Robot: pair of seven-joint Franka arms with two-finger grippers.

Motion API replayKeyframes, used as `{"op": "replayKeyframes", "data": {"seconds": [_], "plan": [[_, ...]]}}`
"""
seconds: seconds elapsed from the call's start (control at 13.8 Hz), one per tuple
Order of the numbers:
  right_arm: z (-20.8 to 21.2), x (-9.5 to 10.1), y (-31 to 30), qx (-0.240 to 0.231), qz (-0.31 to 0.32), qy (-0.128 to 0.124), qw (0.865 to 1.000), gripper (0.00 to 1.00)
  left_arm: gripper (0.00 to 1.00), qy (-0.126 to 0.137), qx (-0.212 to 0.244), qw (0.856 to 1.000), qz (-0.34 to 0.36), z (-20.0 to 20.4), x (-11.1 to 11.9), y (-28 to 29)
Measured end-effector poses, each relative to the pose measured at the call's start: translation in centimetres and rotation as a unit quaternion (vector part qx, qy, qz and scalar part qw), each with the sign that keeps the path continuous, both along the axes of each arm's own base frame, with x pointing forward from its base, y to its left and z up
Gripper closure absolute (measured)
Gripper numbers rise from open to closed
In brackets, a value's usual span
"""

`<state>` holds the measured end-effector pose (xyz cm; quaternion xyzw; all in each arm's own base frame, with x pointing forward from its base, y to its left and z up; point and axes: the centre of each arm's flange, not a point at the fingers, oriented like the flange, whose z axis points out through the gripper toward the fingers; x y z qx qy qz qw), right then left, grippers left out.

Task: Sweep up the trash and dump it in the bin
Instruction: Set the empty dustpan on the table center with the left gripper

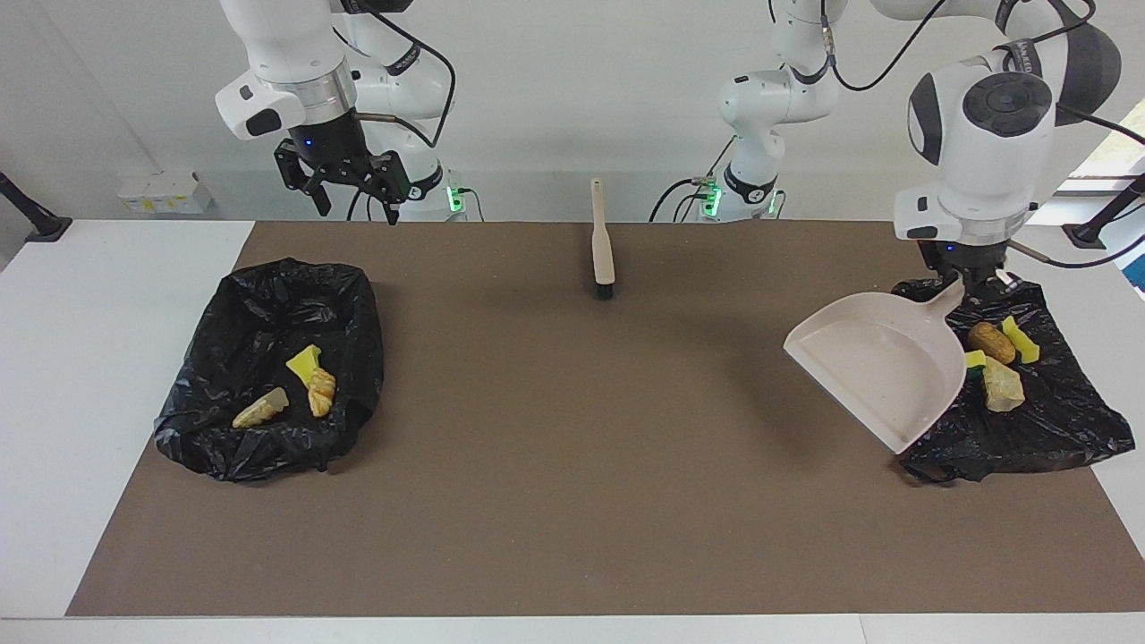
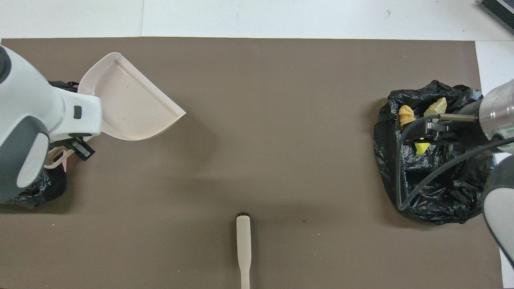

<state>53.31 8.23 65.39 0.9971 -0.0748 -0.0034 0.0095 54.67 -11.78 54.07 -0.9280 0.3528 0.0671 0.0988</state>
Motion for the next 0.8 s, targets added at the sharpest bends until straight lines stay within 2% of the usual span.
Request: {"op": "replayKeyframes", "data": {"seconds": [0.29,0.36,0.51,0.8], "plan": [[0.0,0.2,-1.4,0.0,-0.013,0.0,1.0,0.0,0.69,0.006,-0.068,0.992,0.104,-0.9,-1.8,-3.7],[0.0,0.3,-2.1,0.0,-0.019,0.0,1.0,0.0,0.69,-0.006,-0.074,0.987,0.14,-1.1,-2.1,-5.3],[0.0,0.4,-2.9,0.0,-0.027,0.0,1.0,0.0,0.69,-0.025,-0.08,0.982,0.171,-1.9,-3.1,-9.1],[0.0,0.4,-3.1,0.0,-0.028,0.0,1.0,0.0,0.69,-0.041,-0.093,0.974,0.204,-4.5,-4.5,-14.6]]}}
